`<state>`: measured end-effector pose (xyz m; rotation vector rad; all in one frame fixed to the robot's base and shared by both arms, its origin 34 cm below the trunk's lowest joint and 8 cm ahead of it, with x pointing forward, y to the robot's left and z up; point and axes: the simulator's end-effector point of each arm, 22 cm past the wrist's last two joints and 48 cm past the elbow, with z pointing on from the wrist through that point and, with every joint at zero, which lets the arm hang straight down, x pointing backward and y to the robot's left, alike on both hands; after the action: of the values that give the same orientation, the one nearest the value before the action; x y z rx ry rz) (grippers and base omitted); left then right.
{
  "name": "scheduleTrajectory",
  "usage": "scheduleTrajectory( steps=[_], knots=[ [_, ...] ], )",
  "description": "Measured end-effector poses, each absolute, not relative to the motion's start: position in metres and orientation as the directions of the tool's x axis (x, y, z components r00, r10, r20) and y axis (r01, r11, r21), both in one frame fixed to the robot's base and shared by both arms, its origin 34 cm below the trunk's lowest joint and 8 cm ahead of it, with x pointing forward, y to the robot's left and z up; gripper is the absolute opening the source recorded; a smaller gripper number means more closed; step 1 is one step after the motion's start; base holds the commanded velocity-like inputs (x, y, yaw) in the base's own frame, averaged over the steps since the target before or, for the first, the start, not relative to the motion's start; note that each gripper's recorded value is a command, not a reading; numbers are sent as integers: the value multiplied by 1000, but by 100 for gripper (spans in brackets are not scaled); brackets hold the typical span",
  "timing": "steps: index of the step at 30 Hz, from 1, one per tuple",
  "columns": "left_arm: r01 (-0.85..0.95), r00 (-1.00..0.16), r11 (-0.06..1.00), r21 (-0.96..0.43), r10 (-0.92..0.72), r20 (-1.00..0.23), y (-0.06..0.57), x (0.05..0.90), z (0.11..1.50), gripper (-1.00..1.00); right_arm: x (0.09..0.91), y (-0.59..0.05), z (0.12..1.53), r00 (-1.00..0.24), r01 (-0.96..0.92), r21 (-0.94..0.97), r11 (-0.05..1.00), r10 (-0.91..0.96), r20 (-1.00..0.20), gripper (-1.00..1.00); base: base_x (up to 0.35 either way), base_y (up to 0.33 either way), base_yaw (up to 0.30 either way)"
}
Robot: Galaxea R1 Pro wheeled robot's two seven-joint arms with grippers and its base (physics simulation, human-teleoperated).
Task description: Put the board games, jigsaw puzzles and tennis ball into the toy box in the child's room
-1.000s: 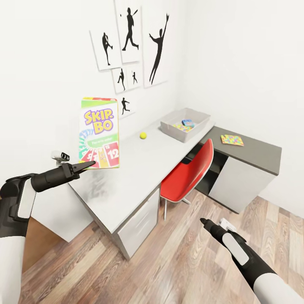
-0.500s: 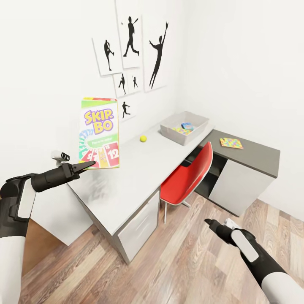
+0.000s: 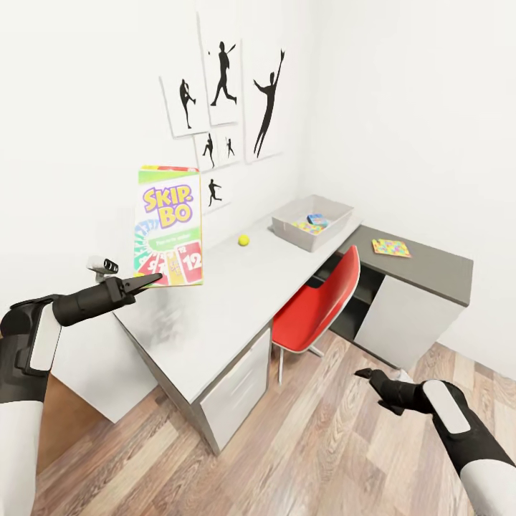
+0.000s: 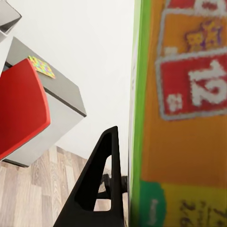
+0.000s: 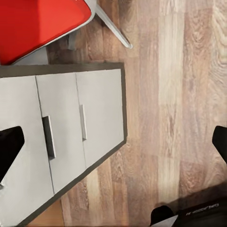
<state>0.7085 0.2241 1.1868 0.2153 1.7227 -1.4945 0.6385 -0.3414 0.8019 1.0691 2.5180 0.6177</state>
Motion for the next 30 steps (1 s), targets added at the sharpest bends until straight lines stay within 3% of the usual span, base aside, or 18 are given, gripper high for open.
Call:
scheduleTrajectory(
  steps=[30],
  knots=[
    [643, -612, 278, -713, -373, -698, 224, 699, 1216, -100, 656, -329, 837, -634, 542, 628, 559, 762, -132, 100, 0, 0, 0]
  ],
)
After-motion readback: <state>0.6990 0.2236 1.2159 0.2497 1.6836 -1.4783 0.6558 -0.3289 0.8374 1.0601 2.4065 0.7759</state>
